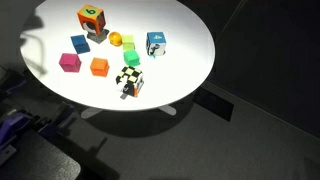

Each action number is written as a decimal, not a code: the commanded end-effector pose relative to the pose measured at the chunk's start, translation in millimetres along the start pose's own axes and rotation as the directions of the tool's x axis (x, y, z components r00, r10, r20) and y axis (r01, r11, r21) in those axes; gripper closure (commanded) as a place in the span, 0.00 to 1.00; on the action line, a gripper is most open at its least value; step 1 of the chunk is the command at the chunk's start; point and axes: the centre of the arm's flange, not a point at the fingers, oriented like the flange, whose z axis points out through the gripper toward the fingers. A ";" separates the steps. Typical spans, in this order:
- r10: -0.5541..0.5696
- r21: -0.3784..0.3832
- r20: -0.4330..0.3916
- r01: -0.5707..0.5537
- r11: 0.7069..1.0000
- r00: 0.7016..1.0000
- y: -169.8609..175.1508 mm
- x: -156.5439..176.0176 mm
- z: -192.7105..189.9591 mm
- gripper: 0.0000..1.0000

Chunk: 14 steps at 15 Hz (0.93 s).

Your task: Put the yellow block on top of the square plush toy on the left

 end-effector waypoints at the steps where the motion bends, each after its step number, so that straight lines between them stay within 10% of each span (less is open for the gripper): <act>1: 0.000 0.000 -0.001 0.000 1.000 1.000 -0.1 0.0 -0.3 0.00; 14: 0.043 -0.055 -0.117 -0.050 0.997 0.992 18.1 11.2 -8.1 0.00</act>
